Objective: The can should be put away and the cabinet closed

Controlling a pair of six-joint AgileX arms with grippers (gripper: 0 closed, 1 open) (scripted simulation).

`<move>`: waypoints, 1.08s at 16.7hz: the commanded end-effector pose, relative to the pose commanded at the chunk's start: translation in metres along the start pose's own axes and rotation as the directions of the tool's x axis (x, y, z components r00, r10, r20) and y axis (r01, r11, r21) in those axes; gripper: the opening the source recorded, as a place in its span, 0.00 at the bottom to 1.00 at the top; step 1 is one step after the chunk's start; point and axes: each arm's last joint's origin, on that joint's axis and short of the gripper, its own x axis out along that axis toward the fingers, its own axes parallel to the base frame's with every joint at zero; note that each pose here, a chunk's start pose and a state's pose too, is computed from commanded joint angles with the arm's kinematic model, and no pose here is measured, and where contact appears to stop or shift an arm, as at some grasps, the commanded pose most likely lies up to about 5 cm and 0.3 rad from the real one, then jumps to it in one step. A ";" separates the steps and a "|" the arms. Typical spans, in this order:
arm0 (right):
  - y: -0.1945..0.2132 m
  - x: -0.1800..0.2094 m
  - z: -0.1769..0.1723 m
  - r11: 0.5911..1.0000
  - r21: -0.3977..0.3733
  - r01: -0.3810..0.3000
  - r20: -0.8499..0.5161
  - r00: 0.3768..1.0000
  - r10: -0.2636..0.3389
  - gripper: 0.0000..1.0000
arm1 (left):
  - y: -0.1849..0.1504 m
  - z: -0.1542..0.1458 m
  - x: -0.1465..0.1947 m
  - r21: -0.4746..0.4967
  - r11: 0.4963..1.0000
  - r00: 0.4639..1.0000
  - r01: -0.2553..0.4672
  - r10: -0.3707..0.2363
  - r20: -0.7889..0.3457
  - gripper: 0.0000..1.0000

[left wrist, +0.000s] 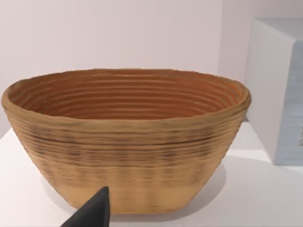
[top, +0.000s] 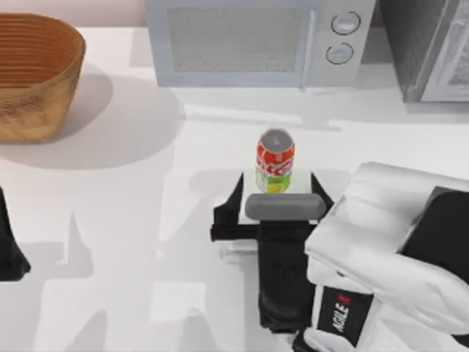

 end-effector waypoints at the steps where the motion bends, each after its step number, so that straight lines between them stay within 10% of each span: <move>1: 0.000 0.000 0.000 1.000 0.000 0.000 0.000 1.000 0.000 1.00 | 0.000 0.000 0.000 0.000 1.000 1.000 0.000 0.000 0.000 1.00; 15: 0.000 0.060 0.000 1.000 0.000 0.000 0.000 1.000 0.000 1.00 | 0.000 0.000 0.000 0.000 1.000 1.000 0.000 0.000 0.000 1.00; 18: 0.000 0.060 0.000 1.000 0.000 0.000 0.000 1.000 0.000 0.77 | 0.000 0.000 0.000 0.000 1.000 1.000 0.000 0.000 0.000 1.00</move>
